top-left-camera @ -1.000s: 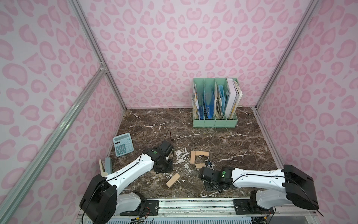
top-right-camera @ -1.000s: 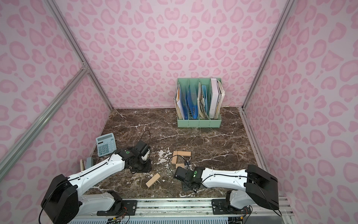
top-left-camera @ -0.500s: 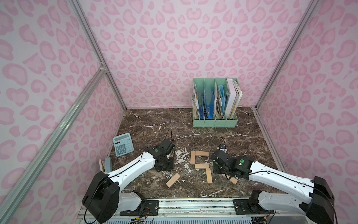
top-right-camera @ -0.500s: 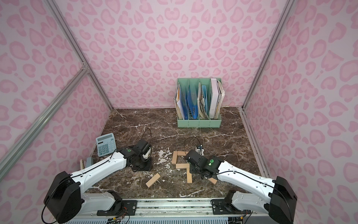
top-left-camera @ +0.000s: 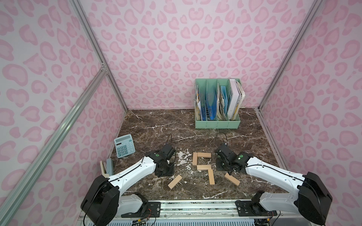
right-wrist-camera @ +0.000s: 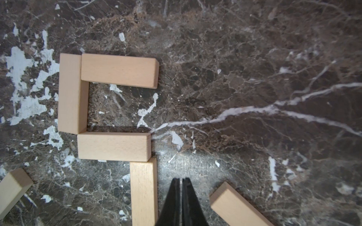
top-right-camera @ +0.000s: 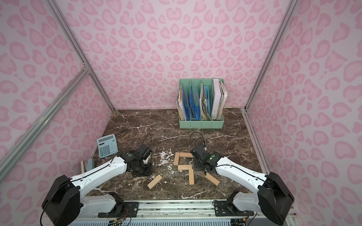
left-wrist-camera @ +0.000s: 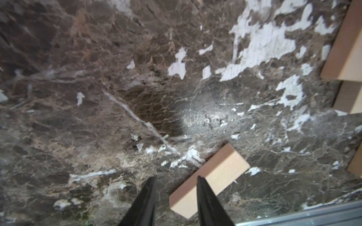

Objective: Assemble the number 6 with building blocks
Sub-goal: Assemble the building block at the center of the board.

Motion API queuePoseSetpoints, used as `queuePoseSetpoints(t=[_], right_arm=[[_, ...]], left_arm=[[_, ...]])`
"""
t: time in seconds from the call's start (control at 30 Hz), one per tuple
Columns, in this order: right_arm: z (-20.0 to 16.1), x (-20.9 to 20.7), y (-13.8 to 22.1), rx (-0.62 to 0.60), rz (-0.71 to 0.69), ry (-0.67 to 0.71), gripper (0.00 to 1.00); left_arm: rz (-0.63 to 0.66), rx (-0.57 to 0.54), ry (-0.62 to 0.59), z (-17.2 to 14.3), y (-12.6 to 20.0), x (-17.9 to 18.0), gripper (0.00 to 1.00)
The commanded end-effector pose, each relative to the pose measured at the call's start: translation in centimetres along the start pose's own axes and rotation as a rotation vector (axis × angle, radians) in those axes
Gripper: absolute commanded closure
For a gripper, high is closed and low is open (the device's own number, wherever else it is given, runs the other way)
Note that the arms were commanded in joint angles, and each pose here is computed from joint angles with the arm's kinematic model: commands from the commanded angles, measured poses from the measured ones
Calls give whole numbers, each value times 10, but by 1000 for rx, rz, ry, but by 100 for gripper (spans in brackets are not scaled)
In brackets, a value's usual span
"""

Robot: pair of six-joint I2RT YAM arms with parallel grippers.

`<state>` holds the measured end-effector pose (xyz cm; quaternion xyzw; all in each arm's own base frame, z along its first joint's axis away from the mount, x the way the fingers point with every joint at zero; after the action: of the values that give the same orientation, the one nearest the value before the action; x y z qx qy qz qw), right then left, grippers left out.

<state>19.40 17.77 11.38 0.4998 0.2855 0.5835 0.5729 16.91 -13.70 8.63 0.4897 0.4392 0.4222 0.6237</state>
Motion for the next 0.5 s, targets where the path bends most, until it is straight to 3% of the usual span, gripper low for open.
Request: queuePoseSetpoints(t=[0.0,0.03,0.17,0.27,0.47], right_arm=[[-1,-1,3,16,-7,31,75],[-2,-5,2,18,-33,40,62],[-2,-23,-1,13,-104,30,44],[-5,-34,-9,23,-117,-9,39],[-14,-36,-18,49,-82,-45,37]], left_arm=[[14,28,-10,-12,0,-2,61],[7,26,-9,-15,0,-4,60],[-3,17,3,-23,1,-5,59],[-7,34,-11,-30,-2,-8,58],[-37,29,-46,-31,-5,-18,52]])
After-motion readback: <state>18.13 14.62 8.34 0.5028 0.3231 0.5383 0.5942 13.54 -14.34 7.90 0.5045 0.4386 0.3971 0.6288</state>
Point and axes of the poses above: each gripper's point midway between its finger pads, its own y axis back along the fingers, its own x axis along the line the jaws close on, z = x × y, the point moved 4 cm from there along y, back along the fingers, and after that the axes turned 15 degrees about -y, right-handed, at the moved point
